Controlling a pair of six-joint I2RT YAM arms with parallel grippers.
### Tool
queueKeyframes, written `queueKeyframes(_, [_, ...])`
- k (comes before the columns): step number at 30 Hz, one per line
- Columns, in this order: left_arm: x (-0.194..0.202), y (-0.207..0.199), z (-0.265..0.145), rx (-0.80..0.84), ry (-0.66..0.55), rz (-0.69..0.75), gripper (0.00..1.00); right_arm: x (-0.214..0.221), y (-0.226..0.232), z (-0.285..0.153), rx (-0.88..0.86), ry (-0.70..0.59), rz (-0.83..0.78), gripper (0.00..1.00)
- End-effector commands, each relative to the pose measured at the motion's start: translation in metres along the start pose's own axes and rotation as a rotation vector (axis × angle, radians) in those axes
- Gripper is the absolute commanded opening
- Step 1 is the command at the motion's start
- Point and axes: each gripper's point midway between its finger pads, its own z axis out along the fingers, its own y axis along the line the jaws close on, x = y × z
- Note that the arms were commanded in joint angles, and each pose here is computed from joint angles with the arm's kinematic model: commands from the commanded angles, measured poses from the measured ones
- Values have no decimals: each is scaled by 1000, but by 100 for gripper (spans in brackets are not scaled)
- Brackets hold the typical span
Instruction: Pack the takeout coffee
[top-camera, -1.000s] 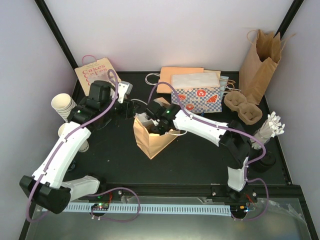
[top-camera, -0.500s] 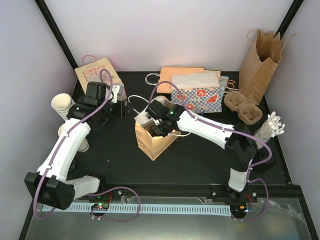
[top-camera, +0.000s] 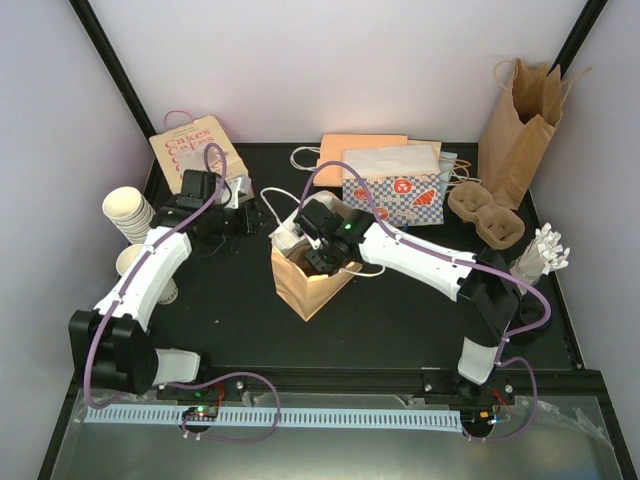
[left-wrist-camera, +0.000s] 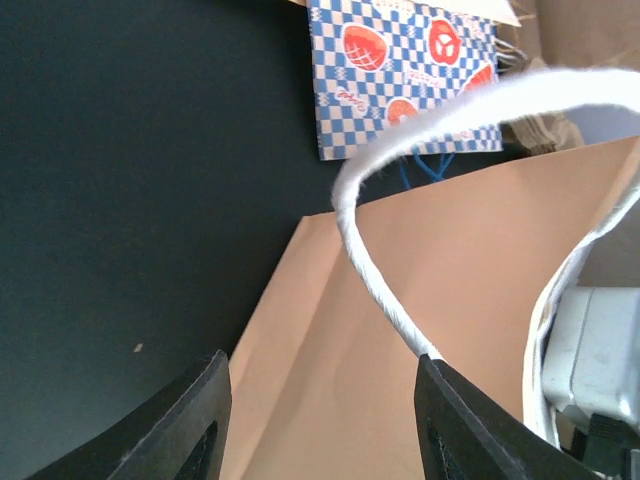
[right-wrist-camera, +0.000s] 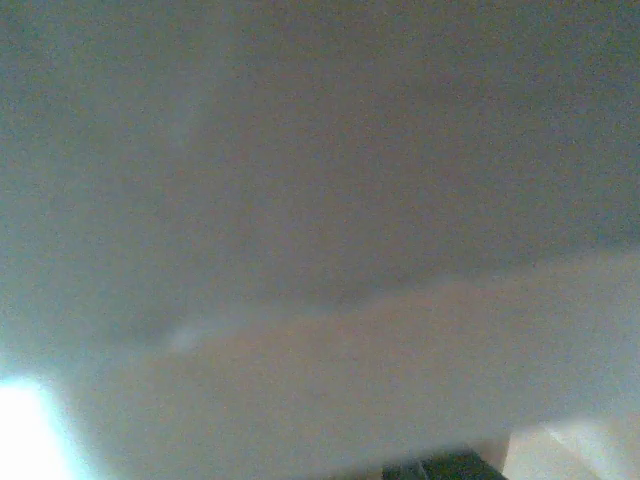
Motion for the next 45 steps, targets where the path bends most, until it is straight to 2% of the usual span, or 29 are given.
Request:
queueKeyframes(1, [-21, -25, -3, 149, -92, -32, 53, 2, 1, -9, -6, -19, -19, 23])
queueKeyframes(7, [-30, -31, -1, 210, -135, -64, 47, 4, 1, -10, -8, -19, -18, 23])
queueKeyframes(11, [-37, -45, -16, 246, -201, -27, 46, 5, 1, -11, -6, -22, -18, 23])
queueKeyframes(19, [-45, -53, -43, 213, -324, 40, 60, 6, 0, -12, -3, -26, -15, 23])
queueKeyframes(23, [-47, -53, -50, 200, -368, 54, 61, 5, 0, -12, -3, -28, -15, 23])
queueKeyframes(30, [-45, -42, -42, 157, -334, 32, 57, 5, 0, -12, -4, -28, -15, 23])
queueKeyframes(37, [-41, -23, -30, 84, -286, -10, 59, 4, -1, -13, 3, -32, -14, 23])
queueKeyframes(41, [-40, -24, -23, 121, -274, -21, 59, 5, -1, -13, 2, -32, -14, 23])
queueKeyframes(45, [-40, -33, -15, 204, -254, -40, 52, 5, -1, -13, -1, -31, -14, 23])
